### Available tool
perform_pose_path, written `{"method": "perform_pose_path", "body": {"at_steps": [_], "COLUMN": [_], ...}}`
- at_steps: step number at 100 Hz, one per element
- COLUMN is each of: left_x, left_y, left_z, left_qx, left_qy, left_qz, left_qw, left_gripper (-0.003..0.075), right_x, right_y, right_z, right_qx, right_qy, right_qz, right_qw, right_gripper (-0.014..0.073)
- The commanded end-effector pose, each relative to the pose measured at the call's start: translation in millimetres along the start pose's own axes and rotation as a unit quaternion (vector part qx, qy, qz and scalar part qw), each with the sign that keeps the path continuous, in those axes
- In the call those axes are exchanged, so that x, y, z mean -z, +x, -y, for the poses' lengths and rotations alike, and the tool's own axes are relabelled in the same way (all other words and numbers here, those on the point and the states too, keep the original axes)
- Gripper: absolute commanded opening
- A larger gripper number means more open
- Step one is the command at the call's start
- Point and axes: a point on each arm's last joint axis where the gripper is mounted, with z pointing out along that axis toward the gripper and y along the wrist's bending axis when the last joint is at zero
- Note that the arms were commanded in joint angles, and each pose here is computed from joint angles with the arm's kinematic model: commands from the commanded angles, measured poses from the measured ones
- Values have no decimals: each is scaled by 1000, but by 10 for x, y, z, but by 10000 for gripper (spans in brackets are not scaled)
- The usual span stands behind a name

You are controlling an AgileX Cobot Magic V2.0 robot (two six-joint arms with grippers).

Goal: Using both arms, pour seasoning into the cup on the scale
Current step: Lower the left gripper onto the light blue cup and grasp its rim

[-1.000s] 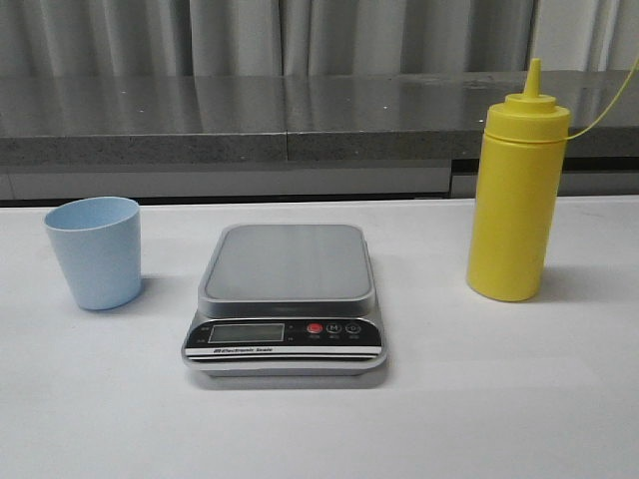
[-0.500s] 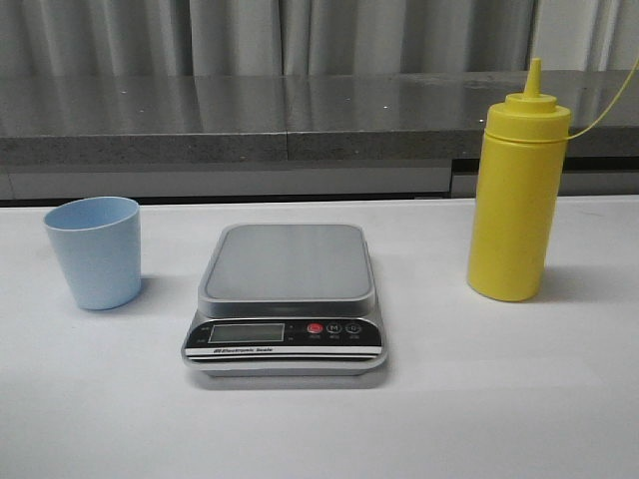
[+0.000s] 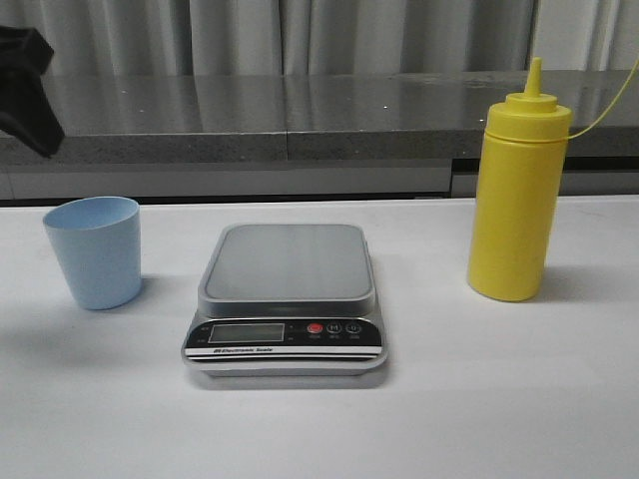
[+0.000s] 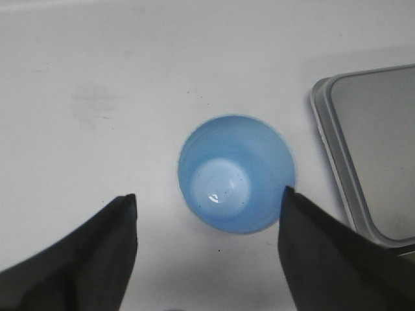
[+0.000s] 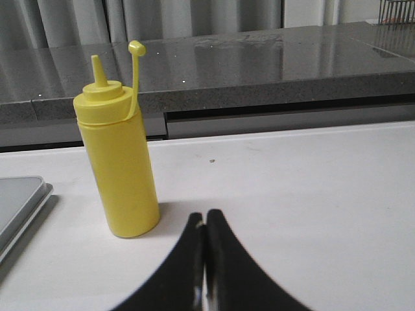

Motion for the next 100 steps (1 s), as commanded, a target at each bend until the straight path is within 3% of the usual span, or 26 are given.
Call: {"method": "perform_pose_path", "body": {"at_steps": [1, 57, 66, 90, 100], "left_x": [2, -734, -754, -754, -739], "left_y": [-188, -176, -162, -158, -167], "left_z": [28, -162, -161, -154, -147], "left_qx": [2, 28, 31, 36, 42], "left_qy": [5, -7, -5, -2, 1], "left_qz": [30, -39, -45, -47, -44], "left_qw": [1000, 999, 999, 998, 998], "left_gripper": [439, 421, 340, 8, -20], "right_x": [31, 31, 31, 31, 31], "right_y": [-136, -136, -136, -136, -136], "right_z": [-21, -21, -21, -21, -21], "right_qx": [11, 11, 11, 11, 11], "right_qy": [-7, -7, -7, -7, -7], "right_qz": [55, 55, 55, 55, 55], "right_qw": [998, 998, 998, 998, 998], "right_gripper": [-69, -69, -69, -69, -69]}}
